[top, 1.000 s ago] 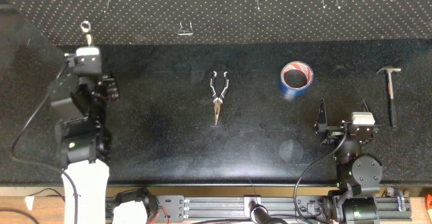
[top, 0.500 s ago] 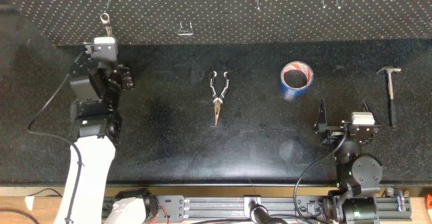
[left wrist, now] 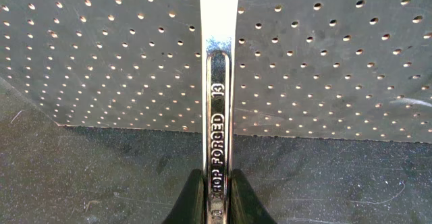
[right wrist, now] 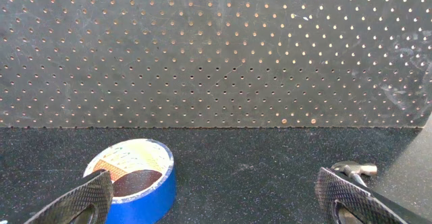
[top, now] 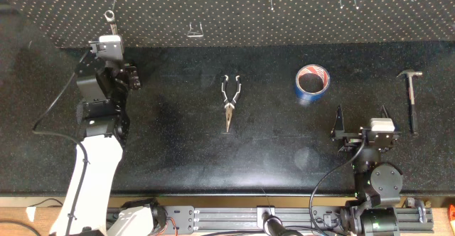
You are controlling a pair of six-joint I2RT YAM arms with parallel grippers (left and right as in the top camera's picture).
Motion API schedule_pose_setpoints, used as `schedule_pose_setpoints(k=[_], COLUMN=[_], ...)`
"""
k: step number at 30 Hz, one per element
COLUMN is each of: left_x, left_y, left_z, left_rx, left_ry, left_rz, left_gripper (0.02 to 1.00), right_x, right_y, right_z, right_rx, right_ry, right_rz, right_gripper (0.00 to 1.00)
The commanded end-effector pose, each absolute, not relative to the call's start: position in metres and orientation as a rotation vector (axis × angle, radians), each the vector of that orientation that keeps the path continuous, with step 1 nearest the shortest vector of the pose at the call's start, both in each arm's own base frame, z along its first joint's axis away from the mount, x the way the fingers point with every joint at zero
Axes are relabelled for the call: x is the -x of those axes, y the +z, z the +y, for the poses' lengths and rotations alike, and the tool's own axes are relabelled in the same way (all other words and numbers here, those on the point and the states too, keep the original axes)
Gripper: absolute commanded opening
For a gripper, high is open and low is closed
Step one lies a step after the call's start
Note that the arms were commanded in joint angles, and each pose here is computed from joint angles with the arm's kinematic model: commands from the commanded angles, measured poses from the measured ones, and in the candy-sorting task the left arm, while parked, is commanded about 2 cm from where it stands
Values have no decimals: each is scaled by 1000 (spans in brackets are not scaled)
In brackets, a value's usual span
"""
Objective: Place Tools Onto Pegboard
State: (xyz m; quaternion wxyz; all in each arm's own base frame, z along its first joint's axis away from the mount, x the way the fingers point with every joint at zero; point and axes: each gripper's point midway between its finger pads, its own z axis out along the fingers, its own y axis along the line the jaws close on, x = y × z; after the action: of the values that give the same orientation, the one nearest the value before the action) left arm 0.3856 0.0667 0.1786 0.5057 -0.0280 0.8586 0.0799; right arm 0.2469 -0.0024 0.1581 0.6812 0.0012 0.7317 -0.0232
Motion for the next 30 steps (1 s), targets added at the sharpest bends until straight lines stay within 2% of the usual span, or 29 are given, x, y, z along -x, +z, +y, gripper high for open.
schedule_pose_setpoints(k=[1,14,15,16,17,18,21,23,25,26,27,28,30], left_x=[-400,-416,-416,-416,-416,-414,-390,-348,-326,-320,-313,-308,-295], left_y=[194,185,185,185,185,187,203,219,232,233,229,217,182], left_z=[71,73,73,73,73,73,68,47,48,31,10,4,-9], left_rx=[84,85,85,85,85,85,81,30,45,40,68,135,264], left_ry=[208,207,207,207,207,208,201,109,136,11,-166,-242,-251], left_rz=[2024,2032,2032,2032,2032,2032,2049,2090,2081,2085,2110,2160,2322], left_gripper=[29,29,110,411,877,993,996,996,996,996,998,996,998], right_x=[-247,-247,-247,-247,-247,-247,-247,-247,-247,-247,-247,-247,-247], right_y=[156,156,156,156,156,156,156,156,156,156,156,156,156], right_z=[-3,-3,-3,-3,-3,-3,-3,-3,-3,-3,-3,-3,-3], right_rx=[8,8,8,8,8,8,8,8,8,8,8,8,8], right_ry=[-69,-69,-69,-69,-69,-69,-69,-69,-69,-69,-69,-69,-69], right_rz=[1647,1647,1647,1647,1647,1647,1647,1647,1647,1647,1647,1647,1647], right_gripper=[976,976,978,976,976,976,976,976,978,976,976,976,976])
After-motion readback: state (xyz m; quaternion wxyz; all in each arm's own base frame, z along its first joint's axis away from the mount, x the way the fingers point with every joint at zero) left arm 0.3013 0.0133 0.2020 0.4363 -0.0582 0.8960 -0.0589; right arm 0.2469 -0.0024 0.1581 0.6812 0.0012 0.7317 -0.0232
